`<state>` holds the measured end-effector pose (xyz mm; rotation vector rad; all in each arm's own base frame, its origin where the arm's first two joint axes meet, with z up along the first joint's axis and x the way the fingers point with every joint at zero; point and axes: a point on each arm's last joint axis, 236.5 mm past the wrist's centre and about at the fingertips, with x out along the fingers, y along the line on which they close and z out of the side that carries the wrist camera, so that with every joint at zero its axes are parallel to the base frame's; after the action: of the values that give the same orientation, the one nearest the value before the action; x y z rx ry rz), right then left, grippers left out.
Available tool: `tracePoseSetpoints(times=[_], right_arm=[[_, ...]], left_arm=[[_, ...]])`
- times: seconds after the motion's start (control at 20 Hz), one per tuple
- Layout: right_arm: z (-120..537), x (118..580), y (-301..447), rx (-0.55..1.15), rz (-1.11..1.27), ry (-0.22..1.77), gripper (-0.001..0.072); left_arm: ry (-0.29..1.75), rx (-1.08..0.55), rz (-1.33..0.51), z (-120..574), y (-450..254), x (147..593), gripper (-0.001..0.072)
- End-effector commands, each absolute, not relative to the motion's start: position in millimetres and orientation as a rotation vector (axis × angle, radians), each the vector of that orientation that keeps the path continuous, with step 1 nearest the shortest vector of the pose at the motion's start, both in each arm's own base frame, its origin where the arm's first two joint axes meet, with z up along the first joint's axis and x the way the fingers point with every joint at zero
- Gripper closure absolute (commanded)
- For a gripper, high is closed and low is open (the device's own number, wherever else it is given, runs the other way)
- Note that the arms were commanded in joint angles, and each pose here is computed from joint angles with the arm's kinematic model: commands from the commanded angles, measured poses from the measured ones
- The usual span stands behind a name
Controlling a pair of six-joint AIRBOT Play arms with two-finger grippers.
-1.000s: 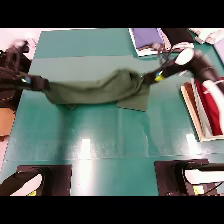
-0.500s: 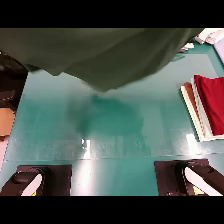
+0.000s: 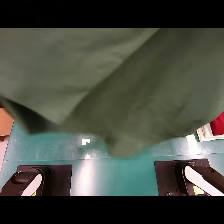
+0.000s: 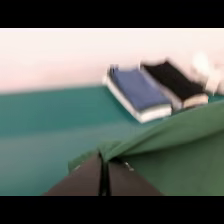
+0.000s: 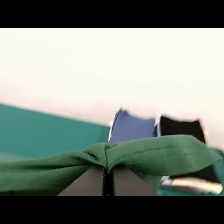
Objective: Fold the shirts.
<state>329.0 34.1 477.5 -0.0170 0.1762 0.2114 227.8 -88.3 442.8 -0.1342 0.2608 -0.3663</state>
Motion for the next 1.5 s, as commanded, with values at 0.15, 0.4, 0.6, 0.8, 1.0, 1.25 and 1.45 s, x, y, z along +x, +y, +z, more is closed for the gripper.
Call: tracePoseSetpoints(times=[0.15,0.4,0.6,0.8,1.0,1.25,1.45], right_arm=[[242.7,457.9,89.4,0.068,0.374,0.776,0.0694],[104.8,508.6,105.5,0.118,0.385,1.044,0.0691],[98.2,536.3,111.0,0.139,0.384,1.03,0.0574],[142.2,543.1,97.7,0.143,0.364,0.932,0.0243],[142.2,499.3,70.1,0.152,0.328,0.989,0.0264],[110.3,444.1,64.9,0.173,0.309,1.067,0.0265],[96.4,423.8,72.0,0.179,0.305,1.061,0.0265]], left_arm=[[1.029,-0.194,-0.405,170.2,-108.7,313.9,0.0686],[1.12,-0.182,-0.324,21.6,-96.4,383.3,0.0685],[0.947,-0.192,-0.259,29.6,-87.9,453.7,0.0684],[0.815,-0.133,-0.215,83.8,-64.1,486.1,0.0109],[1.037,-0.161,-0.186,80.7,-17.4,443.2,0.0108],[1.299,-0.173,-0.245,25.8,-19.5,382.8,0.0108],[1.308,-0.145,-0.326,26.8,-30.7,365.2,0.0108]])
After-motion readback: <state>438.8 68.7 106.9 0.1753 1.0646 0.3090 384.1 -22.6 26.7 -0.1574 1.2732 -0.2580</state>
